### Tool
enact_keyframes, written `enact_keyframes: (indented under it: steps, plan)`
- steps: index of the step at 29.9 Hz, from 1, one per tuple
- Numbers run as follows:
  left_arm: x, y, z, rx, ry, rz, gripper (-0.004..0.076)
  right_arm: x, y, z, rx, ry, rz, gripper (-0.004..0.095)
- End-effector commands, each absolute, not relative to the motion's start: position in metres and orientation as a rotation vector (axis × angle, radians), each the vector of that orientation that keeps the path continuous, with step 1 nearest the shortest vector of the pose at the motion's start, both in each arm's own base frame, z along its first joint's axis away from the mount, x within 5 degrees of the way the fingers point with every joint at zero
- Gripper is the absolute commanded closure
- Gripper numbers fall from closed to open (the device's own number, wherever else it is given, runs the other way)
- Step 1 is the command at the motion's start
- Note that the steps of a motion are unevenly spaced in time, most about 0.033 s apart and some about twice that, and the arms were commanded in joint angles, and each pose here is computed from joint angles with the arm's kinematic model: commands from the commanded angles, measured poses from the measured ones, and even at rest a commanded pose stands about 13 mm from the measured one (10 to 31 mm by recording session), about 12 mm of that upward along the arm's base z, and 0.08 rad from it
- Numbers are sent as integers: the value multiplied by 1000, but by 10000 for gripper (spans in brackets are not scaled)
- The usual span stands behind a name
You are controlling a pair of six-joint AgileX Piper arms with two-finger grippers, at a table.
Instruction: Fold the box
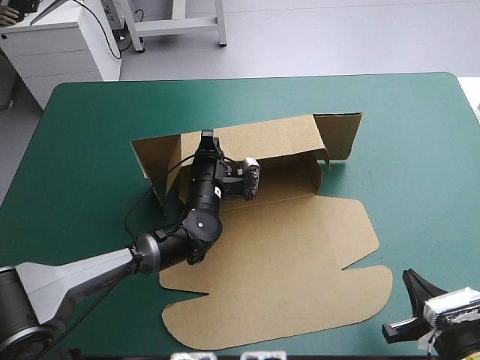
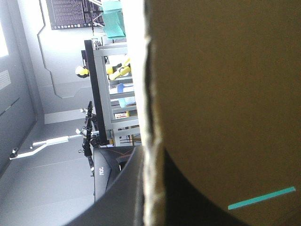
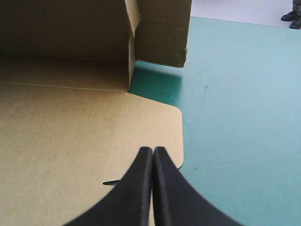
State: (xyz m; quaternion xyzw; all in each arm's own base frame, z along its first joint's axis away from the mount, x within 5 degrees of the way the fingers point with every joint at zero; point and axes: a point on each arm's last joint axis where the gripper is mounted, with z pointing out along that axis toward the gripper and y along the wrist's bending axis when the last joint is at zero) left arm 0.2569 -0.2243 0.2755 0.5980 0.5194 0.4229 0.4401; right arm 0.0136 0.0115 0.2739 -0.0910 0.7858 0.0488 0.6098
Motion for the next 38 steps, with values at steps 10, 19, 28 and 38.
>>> enact_keyframes:
  steps: [10,19,28,38]
  plan:
    - [252,-217,290,1344,1421,970,732,9,10,287,-185,1697,105,922]
    - [252,-217,290,1350,1405,977,732,9,10,287,-185,1697,105,922]
    - [252,-217,290,1350,1405,977,732,9,10,287,-185,1697,105,922]
    - [252,-217,290,1350,1405,977,732,9,10,287,-185,1697,105,922]
